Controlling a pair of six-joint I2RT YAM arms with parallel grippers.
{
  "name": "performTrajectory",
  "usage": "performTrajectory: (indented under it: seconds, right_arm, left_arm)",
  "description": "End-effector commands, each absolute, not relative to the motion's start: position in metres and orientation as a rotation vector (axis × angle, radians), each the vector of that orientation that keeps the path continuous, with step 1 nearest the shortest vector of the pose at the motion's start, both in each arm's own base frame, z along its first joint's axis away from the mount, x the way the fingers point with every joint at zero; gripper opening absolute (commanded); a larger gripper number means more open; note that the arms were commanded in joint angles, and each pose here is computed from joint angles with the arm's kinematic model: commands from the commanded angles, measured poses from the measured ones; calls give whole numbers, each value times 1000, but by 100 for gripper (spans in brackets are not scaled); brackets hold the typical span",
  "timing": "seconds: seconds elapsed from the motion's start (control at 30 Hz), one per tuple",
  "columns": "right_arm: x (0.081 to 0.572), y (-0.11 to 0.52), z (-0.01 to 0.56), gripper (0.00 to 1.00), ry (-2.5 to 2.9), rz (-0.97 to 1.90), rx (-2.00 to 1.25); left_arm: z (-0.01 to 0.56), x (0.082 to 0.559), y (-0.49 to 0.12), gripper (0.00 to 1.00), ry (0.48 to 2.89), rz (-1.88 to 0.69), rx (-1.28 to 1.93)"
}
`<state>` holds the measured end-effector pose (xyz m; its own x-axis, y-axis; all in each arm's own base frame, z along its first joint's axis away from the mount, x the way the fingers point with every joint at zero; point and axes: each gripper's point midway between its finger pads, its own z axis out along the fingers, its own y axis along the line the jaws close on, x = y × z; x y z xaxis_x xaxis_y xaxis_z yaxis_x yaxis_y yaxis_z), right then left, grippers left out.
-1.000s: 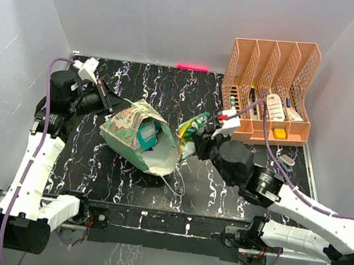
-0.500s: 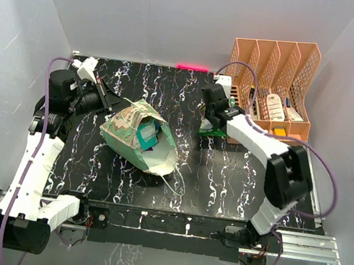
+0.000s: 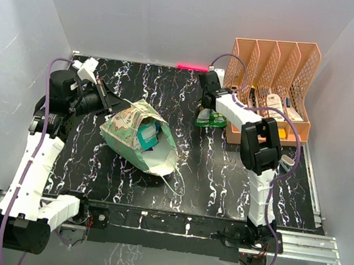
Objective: Take the snacks out of the paper bag
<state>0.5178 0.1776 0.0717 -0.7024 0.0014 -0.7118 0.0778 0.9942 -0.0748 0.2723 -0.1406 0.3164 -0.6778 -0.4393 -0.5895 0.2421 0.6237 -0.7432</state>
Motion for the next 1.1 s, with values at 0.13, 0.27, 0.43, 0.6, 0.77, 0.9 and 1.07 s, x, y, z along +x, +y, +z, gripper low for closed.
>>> performTrajectory:
  seconds: [0.13, 0.27, 0.43, 0.6, 0.77, 0.9, 1.07]
  right_arm:
    - [525, 176, 60, 33, 2387, -130, 12]
    - [513, 184, 69, 53, 2387, -36, -12]
    - [503, 199, 111, 62, 2346, 117, -37]
    - [470, 207, 137, 69, 2350, 244, -62]
    - [413, 217, 161, 73, 2308, 389, -132]
    - [345, 238, 159, 73, 2272, 636, -237]
    - [263, 267, 175, 73, 2173, 802, -446]
  left_arm:
    - [334, 267, -145, 0, 2007, -1123, -105]
    - [331, 264, -145, 0, 2017, -1117, -99]
    - [329, 262, -145, 0, 2017, -1124, -106]
    - [333, 265, -145, 0, 2005, -1124, -100]
    - [330, 267, -146, 0, 2010, -1128, -99]
    - [326, 268, -147, 0, 2012, -1135, -103]
    - [326, 269, -147, 0, 2018, -1138, -92]
